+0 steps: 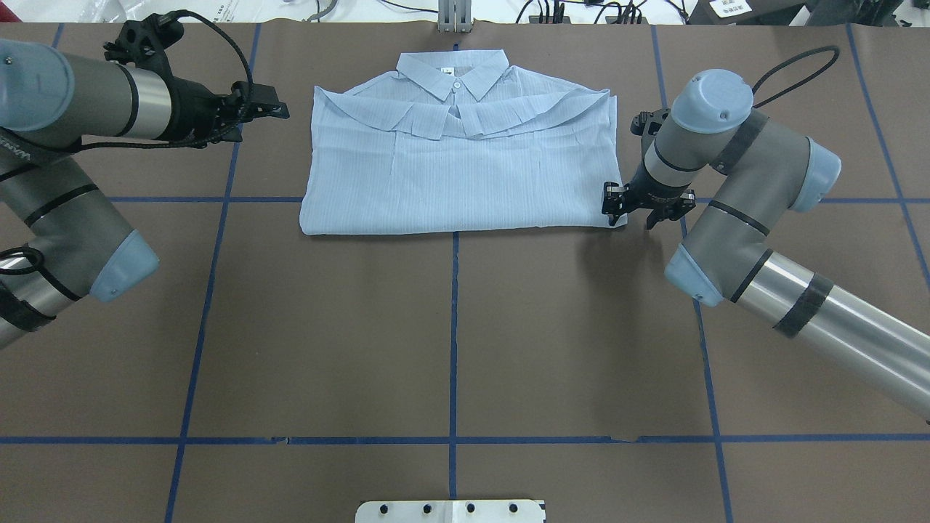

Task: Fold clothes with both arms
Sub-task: 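Lower the right gripper to the folded shirt's side edge nearest it, then grasp the side edge with the right gripper and drag it toward the robot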

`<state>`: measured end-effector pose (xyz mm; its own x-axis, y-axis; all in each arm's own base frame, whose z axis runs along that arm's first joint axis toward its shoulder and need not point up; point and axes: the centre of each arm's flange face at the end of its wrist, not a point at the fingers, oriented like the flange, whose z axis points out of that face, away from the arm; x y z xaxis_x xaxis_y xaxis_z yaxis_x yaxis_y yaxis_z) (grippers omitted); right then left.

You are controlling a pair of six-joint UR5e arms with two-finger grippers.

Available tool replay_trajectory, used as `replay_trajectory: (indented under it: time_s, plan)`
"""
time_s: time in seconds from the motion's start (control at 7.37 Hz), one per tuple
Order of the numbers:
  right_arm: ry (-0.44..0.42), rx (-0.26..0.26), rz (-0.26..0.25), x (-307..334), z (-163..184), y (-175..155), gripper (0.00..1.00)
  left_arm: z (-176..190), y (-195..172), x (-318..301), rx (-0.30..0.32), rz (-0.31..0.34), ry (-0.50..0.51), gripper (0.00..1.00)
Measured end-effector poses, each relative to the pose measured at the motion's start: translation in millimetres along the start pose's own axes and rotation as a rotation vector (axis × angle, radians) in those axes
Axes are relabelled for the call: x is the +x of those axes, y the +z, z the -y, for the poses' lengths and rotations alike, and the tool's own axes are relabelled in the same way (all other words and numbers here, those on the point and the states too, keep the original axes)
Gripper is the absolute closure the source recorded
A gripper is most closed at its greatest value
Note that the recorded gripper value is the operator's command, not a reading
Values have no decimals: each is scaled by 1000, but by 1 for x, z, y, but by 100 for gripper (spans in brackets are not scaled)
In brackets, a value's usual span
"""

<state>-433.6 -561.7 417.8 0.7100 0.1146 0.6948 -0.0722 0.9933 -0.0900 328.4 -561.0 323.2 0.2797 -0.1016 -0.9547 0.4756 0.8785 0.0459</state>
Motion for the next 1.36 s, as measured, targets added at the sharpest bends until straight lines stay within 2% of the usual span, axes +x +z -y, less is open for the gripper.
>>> replay_trajectory:
  time_s: [0.27,0.41,0.95,1.36]
  plan:
    - [-3,-1,2,-2,-1,0,91,0,0,0,-1,0,0,0]
    - [-5,-1,4,-4,-1,-1,100,0,0,0,-1,0,1,0]
    - [-7,-1,16,-7,0,-6,100,0,0,0,-3,0,0,0]
    - [-9,-27,59,12,-14,-23,100,-1,-2,3,-2,-5,-4,0]
